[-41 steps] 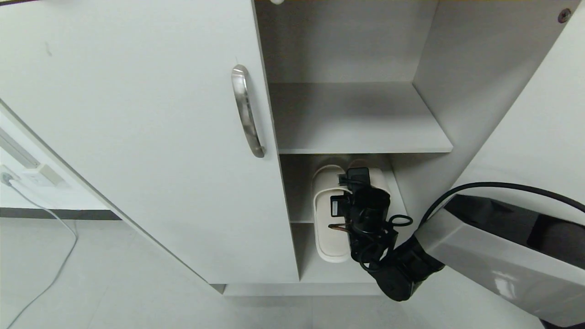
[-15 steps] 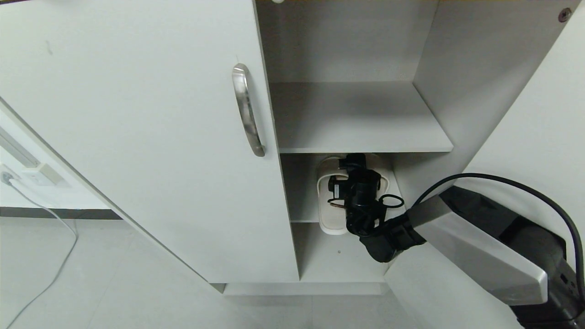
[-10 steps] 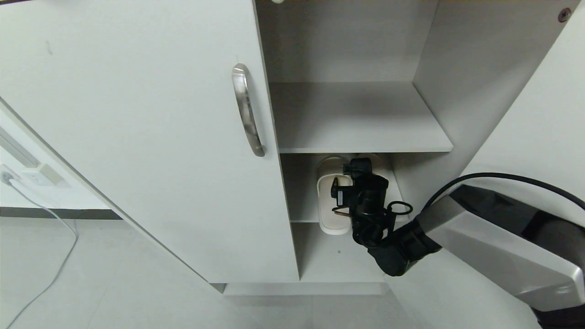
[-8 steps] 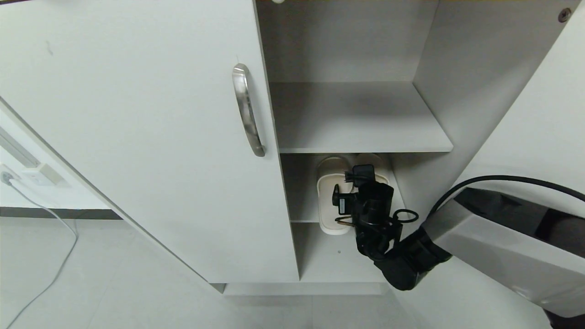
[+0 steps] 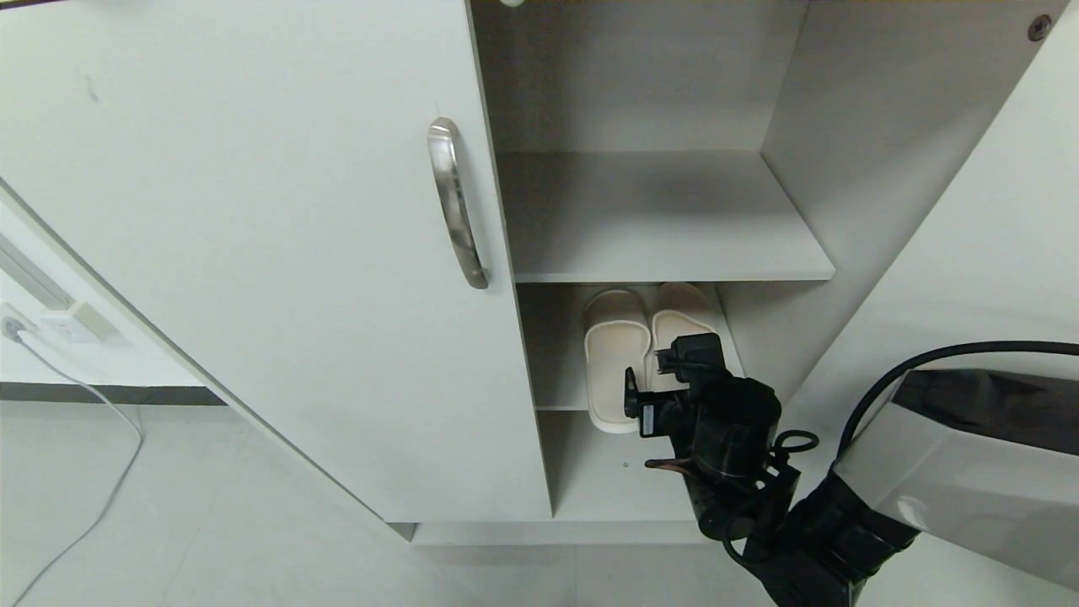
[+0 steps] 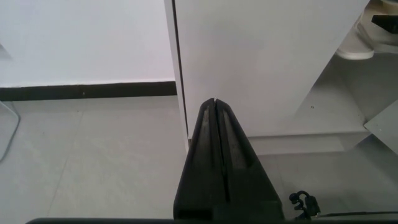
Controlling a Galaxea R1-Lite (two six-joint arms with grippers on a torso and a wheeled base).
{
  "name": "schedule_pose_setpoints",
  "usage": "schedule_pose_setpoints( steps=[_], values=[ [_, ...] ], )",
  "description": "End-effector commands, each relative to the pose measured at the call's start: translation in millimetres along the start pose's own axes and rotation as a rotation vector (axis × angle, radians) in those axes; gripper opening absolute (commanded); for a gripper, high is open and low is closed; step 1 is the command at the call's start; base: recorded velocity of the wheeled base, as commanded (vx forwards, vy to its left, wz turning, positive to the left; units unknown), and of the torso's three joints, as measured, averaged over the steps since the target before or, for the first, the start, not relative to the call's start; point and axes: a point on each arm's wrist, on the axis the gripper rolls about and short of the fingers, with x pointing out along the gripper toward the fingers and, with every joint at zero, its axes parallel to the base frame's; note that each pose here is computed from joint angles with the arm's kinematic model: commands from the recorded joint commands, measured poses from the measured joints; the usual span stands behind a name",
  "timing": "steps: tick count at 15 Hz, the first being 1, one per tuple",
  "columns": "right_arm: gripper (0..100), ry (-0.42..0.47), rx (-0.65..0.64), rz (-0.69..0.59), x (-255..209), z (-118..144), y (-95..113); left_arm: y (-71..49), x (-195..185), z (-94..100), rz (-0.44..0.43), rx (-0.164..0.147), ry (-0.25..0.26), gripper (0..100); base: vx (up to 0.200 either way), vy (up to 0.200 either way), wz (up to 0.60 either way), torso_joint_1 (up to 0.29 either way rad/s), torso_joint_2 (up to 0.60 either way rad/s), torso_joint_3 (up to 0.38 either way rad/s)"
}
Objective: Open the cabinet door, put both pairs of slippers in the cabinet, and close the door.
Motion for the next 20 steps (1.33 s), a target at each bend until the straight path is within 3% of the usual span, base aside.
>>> schedule_pose_setpoints(
  steps=[1, 9, 20],
  values=[
    [100, -0.010, 0.009, 0.005, -2.8, 4.8, 0.3, 0.0, 0.1, 0.0, 0.000, 0.000, 0.002, 0, -0.200, 0.000, 0.00, -0.002, 0.01, 0.007],
    [100, -0.005, 0.004, 0.018, -6.4, 3.2, 3.5, 0.0, 0.1, 0.1, 0.000, -0.002, 0.000, 0, -0.200, 0.000, 0.00, 0.002, 0.00, 0.004],
    [100, 0.000, 0.000, 0.020, -6.9, 1.4, 3.9, 0.0, 0.1, 0.1, 0.002, -0.012, 0.001, 0, 0.000, 0.000, 0.00, 0.000, 0.00, 0.000]
  ],
)
